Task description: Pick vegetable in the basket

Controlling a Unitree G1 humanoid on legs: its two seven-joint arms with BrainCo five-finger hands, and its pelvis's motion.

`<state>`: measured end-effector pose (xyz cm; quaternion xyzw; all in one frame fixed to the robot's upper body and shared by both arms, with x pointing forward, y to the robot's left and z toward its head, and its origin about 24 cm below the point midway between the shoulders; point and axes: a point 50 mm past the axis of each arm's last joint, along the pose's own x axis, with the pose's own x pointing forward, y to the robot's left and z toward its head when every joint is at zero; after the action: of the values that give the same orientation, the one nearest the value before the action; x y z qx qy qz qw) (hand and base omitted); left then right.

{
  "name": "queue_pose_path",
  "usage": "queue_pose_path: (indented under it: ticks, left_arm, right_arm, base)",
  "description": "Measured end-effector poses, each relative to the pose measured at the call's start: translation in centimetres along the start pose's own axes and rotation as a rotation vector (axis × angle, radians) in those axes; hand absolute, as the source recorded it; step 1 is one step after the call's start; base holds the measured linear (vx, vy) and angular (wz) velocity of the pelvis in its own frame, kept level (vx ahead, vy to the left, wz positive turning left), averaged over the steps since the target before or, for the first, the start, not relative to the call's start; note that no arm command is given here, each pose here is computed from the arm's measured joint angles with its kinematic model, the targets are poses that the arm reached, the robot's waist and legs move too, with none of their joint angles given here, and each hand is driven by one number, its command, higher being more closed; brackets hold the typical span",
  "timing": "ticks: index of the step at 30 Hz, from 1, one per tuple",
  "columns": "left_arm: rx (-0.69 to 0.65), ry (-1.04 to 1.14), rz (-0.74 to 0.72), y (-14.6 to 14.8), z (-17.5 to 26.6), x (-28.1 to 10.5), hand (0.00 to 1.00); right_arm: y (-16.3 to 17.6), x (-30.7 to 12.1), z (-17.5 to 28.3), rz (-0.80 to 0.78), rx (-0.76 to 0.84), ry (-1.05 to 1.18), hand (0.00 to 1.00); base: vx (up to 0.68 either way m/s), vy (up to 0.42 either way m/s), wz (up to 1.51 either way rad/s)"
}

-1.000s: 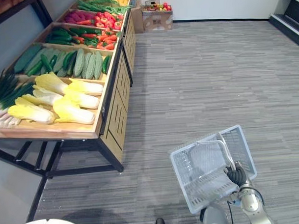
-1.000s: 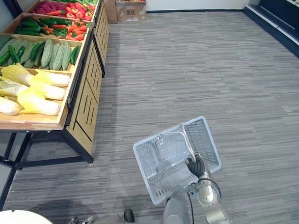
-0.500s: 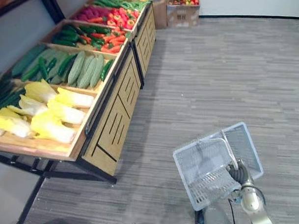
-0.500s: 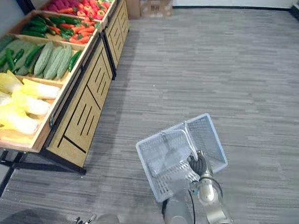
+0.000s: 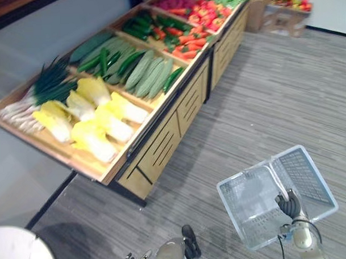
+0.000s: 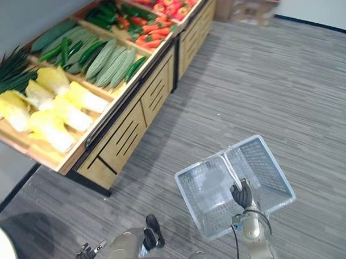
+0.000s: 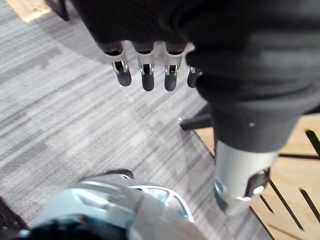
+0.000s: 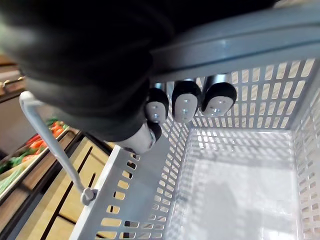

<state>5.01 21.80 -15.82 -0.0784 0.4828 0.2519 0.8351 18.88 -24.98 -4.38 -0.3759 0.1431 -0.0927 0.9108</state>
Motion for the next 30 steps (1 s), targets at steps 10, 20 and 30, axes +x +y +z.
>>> queue_pose_path:
  ticks: [10,20,30]
  left_arm:
    - [0.012,0.037,0.076,0.7,-0.9,-0.3,0.00]
    - [-0.156,-0.056,0.046,0.0,2.7,0.6,0.00]
    - [-0.504,0.148,0.269,1.1,-3.8,-1.2,0.00]
  right_arm:
    - [3.5,-0.4,-0.7,0.144,0.015,0.067,1.00]
    - [1.5,-4.2,-9.4,-0.275,0.303,0.618,1.00]
    - [2.1,-12.3,-15.3,-0.536,0.631,1.212,1.00]
  base:
    - [0.22,0.149,0.48]
    - [0.32,-0.120,1.77]
    - [0.26,-0.474,0.97]
